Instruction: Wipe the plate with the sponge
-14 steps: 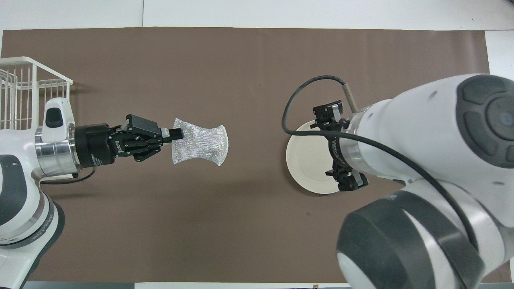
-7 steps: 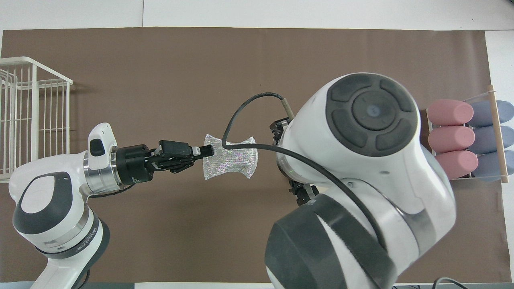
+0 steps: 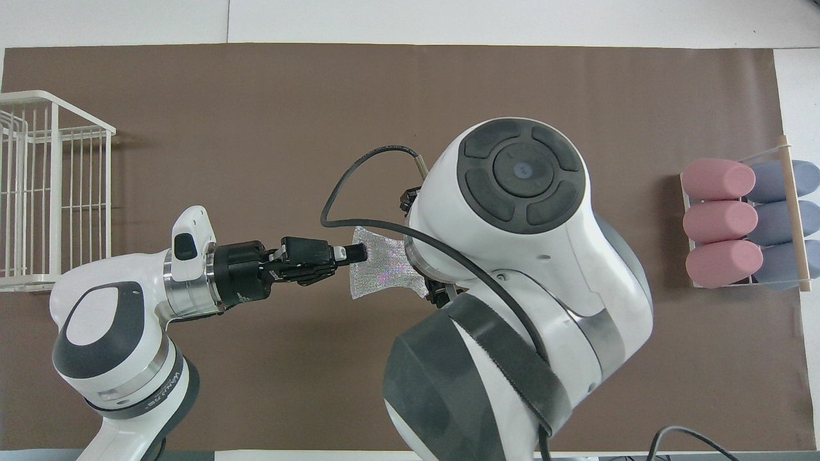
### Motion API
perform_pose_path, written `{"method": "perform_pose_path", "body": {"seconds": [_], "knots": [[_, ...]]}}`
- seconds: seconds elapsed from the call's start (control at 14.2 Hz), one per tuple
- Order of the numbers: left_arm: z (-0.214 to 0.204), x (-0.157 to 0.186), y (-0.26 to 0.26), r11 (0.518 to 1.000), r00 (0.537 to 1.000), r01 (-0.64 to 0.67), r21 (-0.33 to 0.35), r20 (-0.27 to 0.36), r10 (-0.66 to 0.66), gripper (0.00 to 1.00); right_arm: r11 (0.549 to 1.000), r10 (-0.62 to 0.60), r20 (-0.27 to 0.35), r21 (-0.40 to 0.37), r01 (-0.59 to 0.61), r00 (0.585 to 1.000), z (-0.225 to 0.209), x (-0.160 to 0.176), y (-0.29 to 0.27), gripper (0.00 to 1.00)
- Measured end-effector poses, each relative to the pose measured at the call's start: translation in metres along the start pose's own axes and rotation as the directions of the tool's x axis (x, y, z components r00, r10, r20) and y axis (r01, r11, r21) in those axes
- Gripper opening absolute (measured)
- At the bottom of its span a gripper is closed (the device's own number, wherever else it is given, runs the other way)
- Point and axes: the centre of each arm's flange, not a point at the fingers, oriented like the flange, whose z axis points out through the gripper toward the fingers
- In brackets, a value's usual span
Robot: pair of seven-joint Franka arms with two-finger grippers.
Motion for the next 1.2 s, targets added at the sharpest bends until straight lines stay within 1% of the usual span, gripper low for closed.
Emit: {"method": "perform_pose_path", "body": {"seconds": [0.28,0.49,0.77,0.99,1.06,1.13,1.2], "knots": [[-0.001,-0.001,-0.004,1.0,1.0,0.006,0.003,-0.001,-0.006,0.03,0.999,0.037,0.01,0.019,-0.037,0.999,0.0,-0.008,0.0,1.0],[-0.001,-0.001,-0.006,1.0,1.0,0.009,0.004,-0.001,-0.009,0.03,0.995,0.084,0.03,0.059,-0.086,0.996,0.007,-0.019,-0.001,1.0],[-0.001,-0.001,-0.006,1.0,1.0,0.01,0.004,-0.001,-0.01,0.03,0.993,0.107,0.027,0.05,-0.109,0.994,0.024,-0.023,0.004,1.0],[-0.001,-0.001,-0.006,1.0,1.0,0.01,0.004,-0.001,-0.01,0.03,0.995,0.098,0.018,0.035,-0.098,0.995,0.034,-0.027,0.013,1.0],[-0.001,-0.001,-0.007,1.0,1.0,0.01,0.004,-0.001,-0.01,0.03,0.995,0.095,0.018,0.034,-0.096,0.995,0.035,-0.028,0.015,0.96],[-0.001,-0.001,-0.007,1.0,1.0,0.01,0.004,-0.001,-0.01,0.03,0.995,0.094,0.019,0.036,-0.095,0.995,0.035,-0.028,0.016,0.96],[-0.001,-0.001,-0.007,1.0,1.0,0.01,0.005,-0.001,-0.01,0.03,0.995,0.094,0.02,0.038,-0.095,0.995,0.035,-0.028,0.016,0.89]]}}
